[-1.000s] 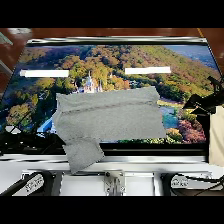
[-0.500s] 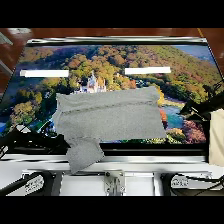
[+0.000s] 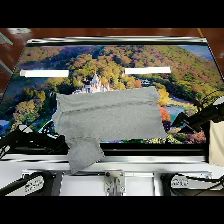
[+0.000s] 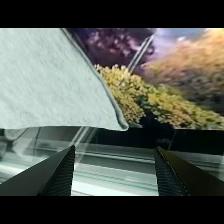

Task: Fold the shirts.

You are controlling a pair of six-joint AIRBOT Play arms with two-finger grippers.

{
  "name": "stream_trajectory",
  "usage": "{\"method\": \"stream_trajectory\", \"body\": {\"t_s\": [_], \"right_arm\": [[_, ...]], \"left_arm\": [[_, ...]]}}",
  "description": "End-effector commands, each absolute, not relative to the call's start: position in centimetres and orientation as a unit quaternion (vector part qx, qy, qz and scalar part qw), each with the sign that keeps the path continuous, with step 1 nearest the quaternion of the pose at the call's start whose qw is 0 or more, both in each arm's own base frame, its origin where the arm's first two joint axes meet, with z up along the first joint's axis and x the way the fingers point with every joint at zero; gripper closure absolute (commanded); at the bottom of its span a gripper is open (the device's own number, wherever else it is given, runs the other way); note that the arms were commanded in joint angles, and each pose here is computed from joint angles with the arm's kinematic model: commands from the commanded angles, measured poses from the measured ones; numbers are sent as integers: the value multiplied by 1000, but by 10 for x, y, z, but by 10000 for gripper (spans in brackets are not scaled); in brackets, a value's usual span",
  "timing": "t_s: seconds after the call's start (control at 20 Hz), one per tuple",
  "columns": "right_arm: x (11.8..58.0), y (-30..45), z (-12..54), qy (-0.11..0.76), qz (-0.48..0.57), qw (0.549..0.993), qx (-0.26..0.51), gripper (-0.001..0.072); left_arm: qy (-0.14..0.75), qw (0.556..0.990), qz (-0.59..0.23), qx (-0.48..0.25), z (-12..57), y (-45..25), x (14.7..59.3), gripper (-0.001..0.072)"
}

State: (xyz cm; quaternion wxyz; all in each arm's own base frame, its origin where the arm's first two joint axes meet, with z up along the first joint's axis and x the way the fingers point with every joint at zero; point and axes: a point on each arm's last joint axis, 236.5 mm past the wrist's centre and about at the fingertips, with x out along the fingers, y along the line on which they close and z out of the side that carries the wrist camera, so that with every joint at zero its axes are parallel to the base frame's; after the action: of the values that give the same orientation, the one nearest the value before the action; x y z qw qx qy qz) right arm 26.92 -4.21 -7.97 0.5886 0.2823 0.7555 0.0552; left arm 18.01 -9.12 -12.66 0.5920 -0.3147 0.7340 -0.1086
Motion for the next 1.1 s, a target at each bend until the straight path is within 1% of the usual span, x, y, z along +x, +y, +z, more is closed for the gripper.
{"method": "stream_trajectory", "body": {"t_s": [0.0, 0.1, 0.2, 0.45, 0.5, 0.55, 0.6, 0.65, 0.7, 0.8, 0.95, 1.05], "right_arm": [[254, -30, -100, 760, 61, 577, 293, 93], [254, -20, -107, 754, 62, 579, 304, 93], [253, -15, -118, 756, 61, 584, 290, 93], [276, 1, -131, 742, 40, 617, 260, 99], [277, 6, -132, 743, 39, 617, 257, 168], [277, 11, -132, 746, 42, 614, 254, 306], [274, 18, -130, 751, 47, 609, 252, 402], [272, 23, -129, 755, 55, 603, 251, 477], [269, 27, -127, 760, 61, 597, 249, 642], [273, 36, -119, 750, 87, 606, 252, 653], [309, 49, -84, 687, 153, 670, 238, 654], [343, 43, -67, 652, 142, 715, 208, 654]], "left_arm": [[736, 589, -115, -313, -124, -93, 178, 670], [736, 590, -117, -311, -124, -93, 178, 670], [736, 589, -117, -311, -124, -93, 178, 669], [738, 586, -120, -312, -123, -94, 177, 669], [737, 587, -119, -311, -123, -93, 177, 669], [734, 592, -117, -311, -124, -92, 180, 669], [729, 599, -116, -309, -122, -90, 186, 670], [724, 607, -118, -306, -119, -88, 194, 670], [717, 617, -122, -302, -113, -86, 204, 669], [700, 638, -137, -290, -97, -83, 227, 670], [663, 682, -168, -259, -54, -75, 270, 670], [633, 713, -170, -247, -27, -68, 300, 670]]}}
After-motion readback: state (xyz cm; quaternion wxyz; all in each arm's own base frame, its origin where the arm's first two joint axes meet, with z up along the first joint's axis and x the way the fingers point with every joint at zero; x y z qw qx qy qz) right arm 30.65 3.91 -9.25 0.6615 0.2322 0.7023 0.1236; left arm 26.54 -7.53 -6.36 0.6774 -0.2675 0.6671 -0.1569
